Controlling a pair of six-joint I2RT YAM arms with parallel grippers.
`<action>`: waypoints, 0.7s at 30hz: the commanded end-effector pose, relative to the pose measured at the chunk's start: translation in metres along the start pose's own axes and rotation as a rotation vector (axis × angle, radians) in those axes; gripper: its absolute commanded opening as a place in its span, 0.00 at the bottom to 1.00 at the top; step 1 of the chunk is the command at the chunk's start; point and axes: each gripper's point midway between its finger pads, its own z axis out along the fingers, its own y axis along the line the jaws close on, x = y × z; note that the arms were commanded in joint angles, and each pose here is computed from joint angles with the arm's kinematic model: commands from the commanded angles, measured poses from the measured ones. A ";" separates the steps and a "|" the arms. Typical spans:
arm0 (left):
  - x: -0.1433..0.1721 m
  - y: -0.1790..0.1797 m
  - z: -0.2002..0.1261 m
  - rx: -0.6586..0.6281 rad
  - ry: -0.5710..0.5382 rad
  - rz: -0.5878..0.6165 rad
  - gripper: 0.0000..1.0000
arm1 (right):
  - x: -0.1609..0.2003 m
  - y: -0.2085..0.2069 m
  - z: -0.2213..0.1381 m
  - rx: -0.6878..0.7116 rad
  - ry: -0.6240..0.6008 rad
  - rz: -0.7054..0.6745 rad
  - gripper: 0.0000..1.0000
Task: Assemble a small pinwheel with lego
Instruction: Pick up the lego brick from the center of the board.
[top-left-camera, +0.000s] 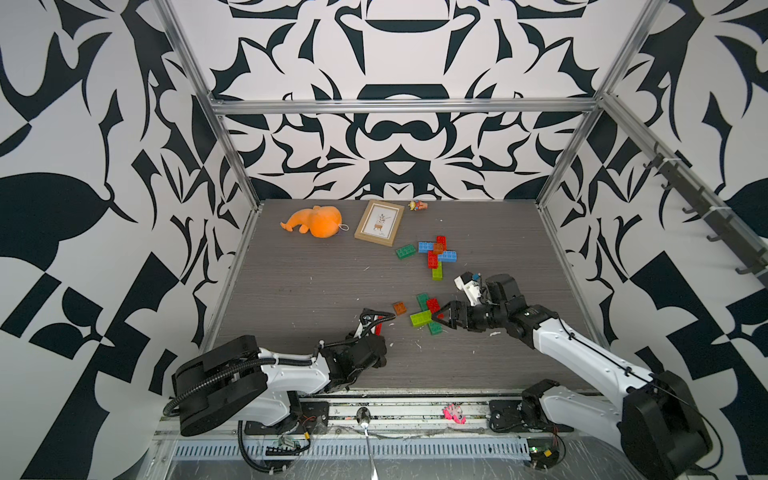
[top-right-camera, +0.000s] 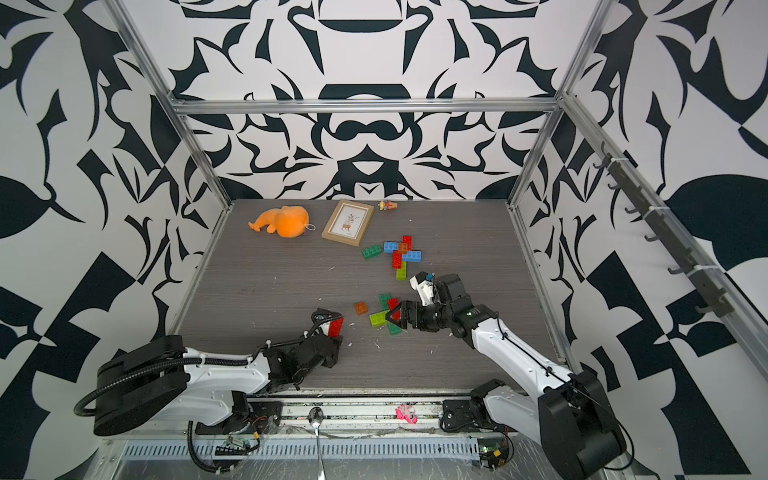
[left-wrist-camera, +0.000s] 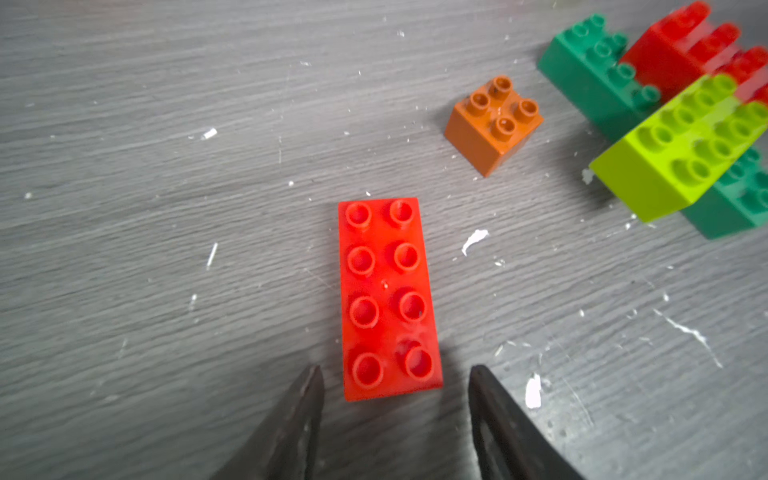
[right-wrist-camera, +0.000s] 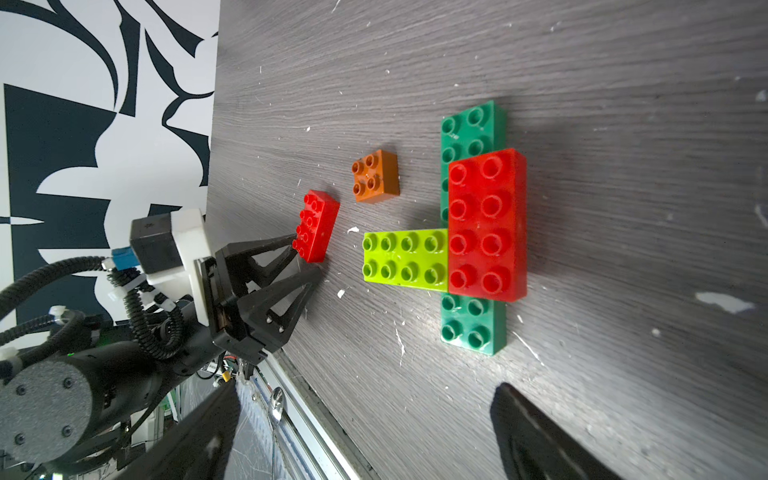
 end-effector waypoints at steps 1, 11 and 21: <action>0.026 0.012 0.002 -0.007 0.050 0.030 0.57 | -0.006 0.007 -0.001 -0.030 -0.025 -0.013 0.97; 0.033 0.012 0.004 0.030 0.031 0.051 0.54 | -0.008 -0.011 0.013 0.010 -0.018 0.020 0.97; 0.034 0.017 0.008 -0.016 0.033 0.020 0.46 | -0.007 -0.032 0.027 0.049 -0.021 0.059 0.97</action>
